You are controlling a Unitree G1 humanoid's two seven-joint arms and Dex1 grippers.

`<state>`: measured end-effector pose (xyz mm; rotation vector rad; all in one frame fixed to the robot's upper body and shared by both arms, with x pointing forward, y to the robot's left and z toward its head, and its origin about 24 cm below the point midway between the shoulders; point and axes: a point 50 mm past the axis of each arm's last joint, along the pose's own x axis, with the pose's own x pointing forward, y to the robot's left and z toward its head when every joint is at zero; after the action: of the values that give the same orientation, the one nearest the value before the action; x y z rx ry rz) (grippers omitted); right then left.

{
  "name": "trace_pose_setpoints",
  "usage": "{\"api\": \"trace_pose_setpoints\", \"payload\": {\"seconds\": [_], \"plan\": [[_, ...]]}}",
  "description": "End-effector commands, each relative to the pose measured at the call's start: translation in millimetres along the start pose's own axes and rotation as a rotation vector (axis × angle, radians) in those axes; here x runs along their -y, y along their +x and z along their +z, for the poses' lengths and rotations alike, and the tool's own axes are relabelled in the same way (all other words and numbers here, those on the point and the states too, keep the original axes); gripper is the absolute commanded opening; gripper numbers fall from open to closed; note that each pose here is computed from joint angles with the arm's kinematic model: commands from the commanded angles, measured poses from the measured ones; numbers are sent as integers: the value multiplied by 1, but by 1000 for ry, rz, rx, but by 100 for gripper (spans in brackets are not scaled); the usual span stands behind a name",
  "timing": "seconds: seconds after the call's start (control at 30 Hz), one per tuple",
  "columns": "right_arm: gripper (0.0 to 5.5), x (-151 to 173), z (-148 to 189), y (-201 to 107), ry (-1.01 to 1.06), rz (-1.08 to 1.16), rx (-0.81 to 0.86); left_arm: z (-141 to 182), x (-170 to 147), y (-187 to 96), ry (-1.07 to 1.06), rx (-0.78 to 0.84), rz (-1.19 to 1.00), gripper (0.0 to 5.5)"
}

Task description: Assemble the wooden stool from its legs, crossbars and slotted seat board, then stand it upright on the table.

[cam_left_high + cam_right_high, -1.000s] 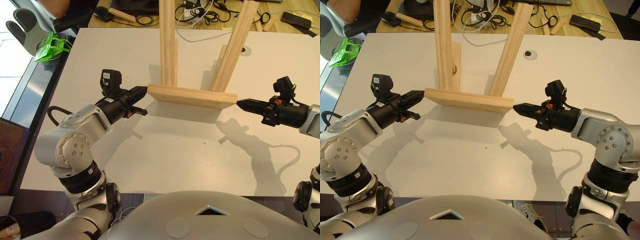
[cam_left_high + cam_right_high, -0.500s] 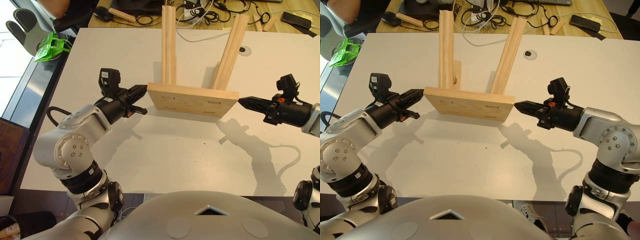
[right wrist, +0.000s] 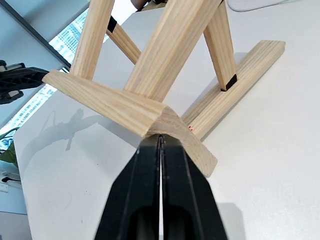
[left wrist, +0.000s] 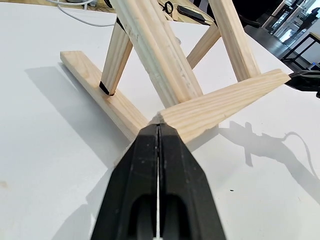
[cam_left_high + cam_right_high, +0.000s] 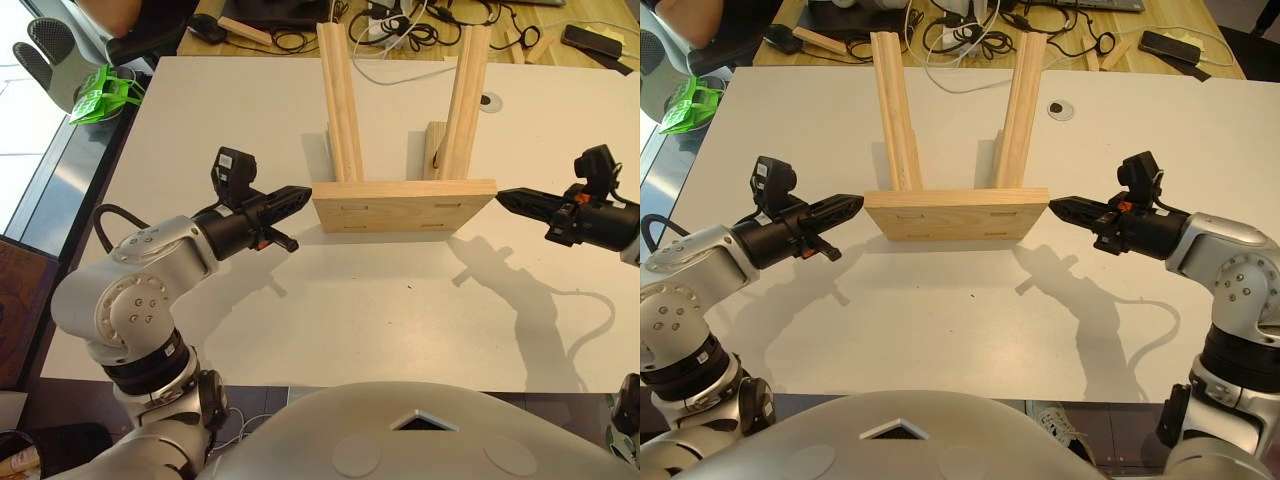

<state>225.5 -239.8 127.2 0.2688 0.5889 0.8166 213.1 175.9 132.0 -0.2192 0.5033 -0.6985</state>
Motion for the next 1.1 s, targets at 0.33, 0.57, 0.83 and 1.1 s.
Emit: {"api": "trace_pose_setpoints", "payload": {"seconds": [0.33, 0.57, 0.83, 1.1], "plan": [[0, 47, -17, 16, -3, -297, -164, -25, -14, 21, -14, -146, 196, 1], [0, 40, -33, 46, 11, -312, -263, -50, -19, 36, -64, -241, 332, 1], [0, 36, -42, 56, 2, -332, -286, -71, -12, 41, -87, -282, 360, 1], [0, 37, -37, 59, -16, -339, -291, -80, -9, 53, -107, -253, 381, 1]]}}
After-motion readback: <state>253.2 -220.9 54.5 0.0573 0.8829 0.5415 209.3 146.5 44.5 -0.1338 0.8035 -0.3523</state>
